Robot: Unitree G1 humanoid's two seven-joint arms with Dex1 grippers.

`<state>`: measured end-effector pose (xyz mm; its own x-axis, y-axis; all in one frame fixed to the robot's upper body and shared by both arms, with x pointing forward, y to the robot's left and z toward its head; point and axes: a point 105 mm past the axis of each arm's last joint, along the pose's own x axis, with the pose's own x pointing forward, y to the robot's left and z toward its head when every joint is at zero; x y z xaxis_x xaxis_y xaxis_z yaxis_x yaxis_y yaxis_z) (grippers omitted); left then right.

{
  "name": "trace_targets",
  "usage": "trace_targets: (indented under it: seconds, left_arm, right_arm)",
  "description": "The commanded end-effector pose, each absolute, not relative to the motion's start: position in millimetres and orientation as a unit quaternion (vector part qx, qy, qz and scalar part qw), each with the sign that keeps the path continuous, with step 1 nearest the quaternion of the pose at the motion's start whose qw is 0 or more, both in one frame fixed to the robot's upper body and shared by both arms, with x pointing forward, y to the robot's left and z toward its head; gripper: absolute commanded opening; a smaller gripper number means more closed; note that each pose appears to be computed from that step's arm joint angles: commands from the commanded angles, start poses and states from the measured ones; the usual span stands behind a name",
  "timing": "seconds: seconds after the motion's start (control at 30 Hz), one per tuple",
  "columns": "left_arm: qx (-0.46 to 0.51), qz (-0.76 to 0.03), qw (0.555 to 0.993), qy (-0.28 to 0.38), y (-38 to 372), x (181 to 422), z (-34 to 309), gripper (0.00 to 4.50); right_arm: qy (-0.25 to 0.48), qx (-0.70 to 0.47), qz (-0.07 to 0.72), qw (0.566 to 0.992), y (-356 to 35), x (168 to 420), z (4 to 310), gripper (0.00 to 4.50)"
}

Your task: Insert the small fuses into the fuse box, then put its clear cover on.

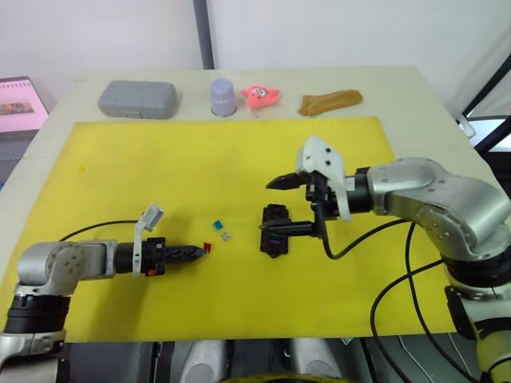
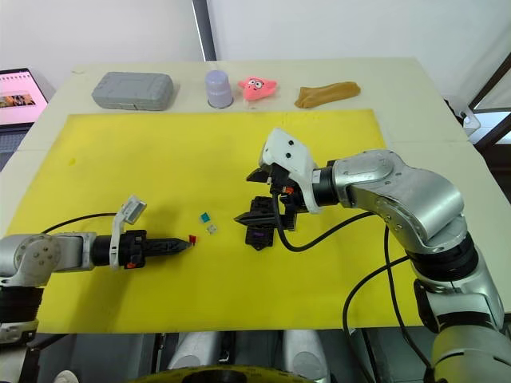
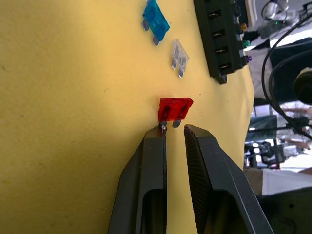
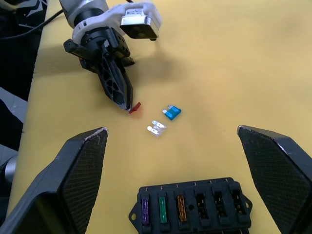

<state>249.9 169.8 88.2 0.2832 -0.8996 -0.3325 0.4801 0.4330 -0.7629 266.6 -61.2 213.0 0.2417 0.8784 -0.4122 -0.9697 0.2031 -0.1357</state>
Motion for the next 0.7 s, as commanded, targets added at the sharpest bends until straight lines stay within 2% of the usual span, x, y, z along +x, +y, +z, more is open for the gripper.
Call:
trace_targets:
  seconds: [0.03,0.43,0.7]
  left_arm:
    - [-0.282,-0.452,0.743,0.404,164,243,80,0.67]
    - [-0.293,-0.428,0.759,0.394,181,244,88,0.67]
    - [-0.310,-0.448,0.749,0.377,160,247,91,0.67]
  right_arm:
    - [0.093,-0.201,0.608,0.763,-59,264,225,4.50]
    - [0.094,-0.203,0.605,0.764,-61,265,226,4.50]
    - [0.088,-0.204,0.610,0.761,-58,265,227,4.50]
